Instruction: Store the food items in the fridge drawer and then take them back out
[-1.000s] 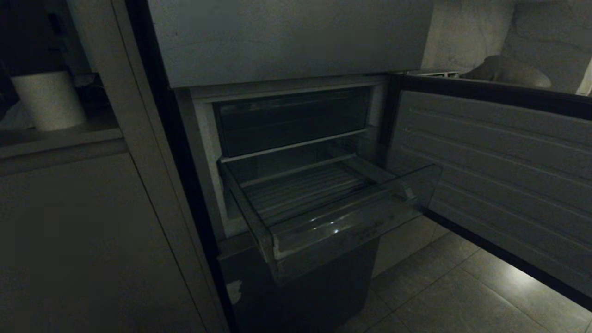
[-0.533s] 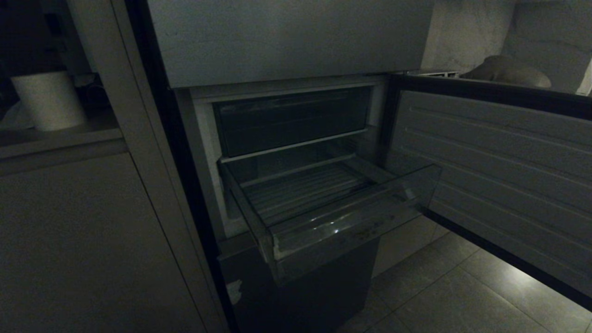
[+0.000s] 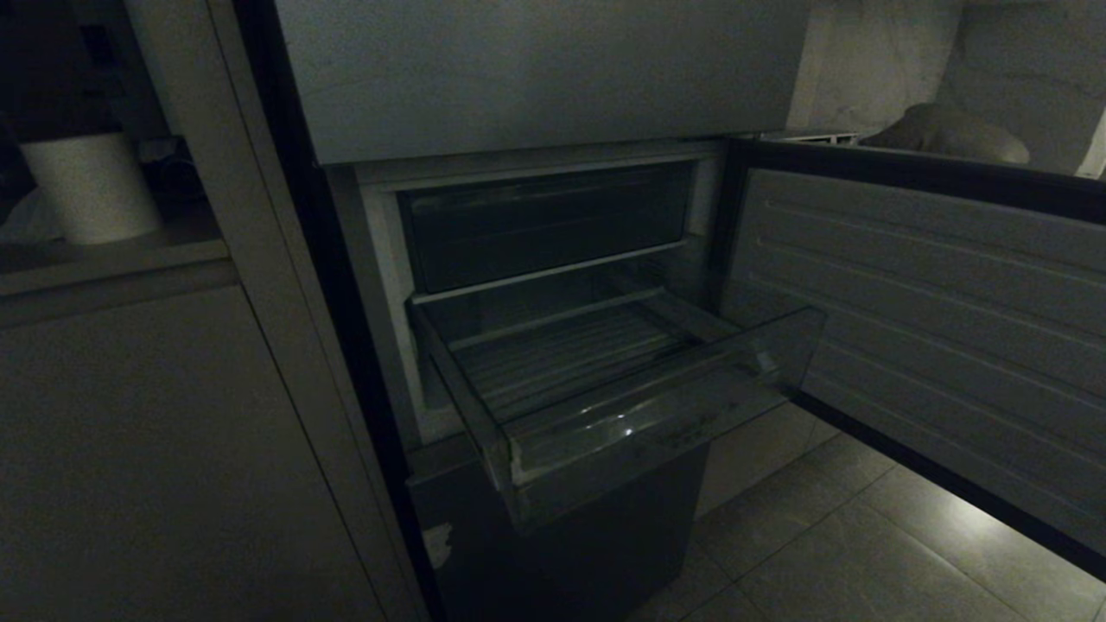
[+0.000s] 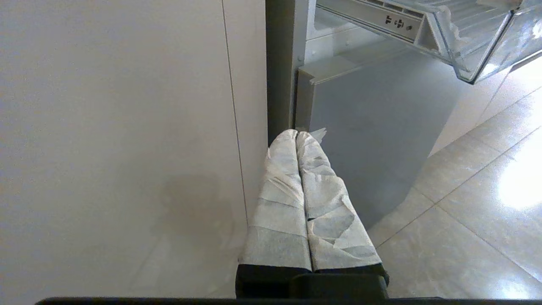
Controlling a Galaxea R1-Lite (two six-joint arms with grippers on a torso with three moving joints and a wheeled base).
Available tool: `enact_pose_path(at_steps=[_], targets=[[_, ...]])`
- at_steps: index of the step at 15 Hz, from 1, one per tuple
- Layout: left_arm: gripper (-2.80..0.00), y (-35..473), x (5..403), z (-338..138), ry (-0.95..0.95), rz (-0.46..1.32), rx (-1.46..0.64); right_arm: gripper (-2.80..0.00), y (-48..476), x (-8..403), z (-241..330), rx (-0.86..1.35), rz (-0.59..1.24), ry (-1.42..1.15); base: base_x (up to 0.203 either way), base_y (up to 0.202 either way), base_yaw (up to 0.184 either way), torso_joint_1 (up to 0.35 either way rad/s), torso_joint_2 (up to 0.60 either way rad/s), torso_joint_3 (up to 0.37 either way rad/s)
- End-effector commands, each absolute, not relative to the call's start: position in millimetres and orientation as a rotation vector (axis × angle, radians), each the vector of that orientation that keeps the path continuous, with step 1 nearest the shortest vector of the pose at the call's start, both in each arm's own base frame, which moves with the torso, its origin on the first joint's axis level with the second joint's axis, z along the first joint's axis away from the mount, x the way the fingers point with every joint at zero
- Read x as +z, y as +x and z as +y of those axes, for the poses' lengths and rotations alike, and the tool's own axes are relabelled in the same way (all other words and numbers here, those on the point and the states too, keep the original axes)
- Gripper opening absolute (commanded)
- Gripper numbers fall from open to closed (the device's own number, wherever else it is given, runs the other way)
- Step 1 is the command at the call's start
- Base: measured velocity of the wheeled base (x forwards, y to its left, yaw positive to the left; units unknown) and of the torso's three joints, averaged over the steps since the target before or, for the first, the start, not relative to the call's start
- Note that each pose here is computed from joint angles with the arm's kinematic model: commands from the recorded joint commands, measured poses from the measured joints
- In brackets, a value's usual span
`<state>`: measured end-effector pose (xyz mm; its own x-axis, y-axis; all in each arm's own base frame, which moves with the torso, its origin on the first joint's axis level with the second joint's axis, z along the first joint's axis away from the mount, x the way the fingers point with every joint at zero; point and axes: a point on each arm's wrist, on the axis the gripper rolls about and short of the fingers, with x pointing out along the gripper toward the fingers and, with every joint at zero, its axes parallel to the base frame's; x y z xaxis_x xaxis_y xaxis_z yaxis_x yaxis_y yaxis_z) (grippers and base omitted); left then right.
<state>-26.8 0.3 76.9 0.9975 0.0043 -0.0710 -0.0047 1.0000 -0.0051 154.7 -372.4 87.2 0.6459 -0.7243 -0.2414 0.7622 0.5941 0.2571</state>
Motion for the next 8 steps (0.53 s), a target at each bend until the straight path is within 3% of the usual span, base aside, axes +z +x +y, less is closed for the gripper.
enact_pose_path(at_steps=[1, 8], targets=[[-2.8, -27, 77, 0, -0.006, 0.072, 0.005, 0.0, 154, 89, -371, -0.865, 0.108, 0.347, 0.0, 0.0, 0.0, 0.0, 0.0, 0.0], [-2.8, -27, 77, 0, -0.006, 0.074, 0.005, 0.0, 137, 146, -332, -0.866, -0.003, 0.249, 0.0, 0.0, 0.0, 0.0, 0.0, 0.0]])
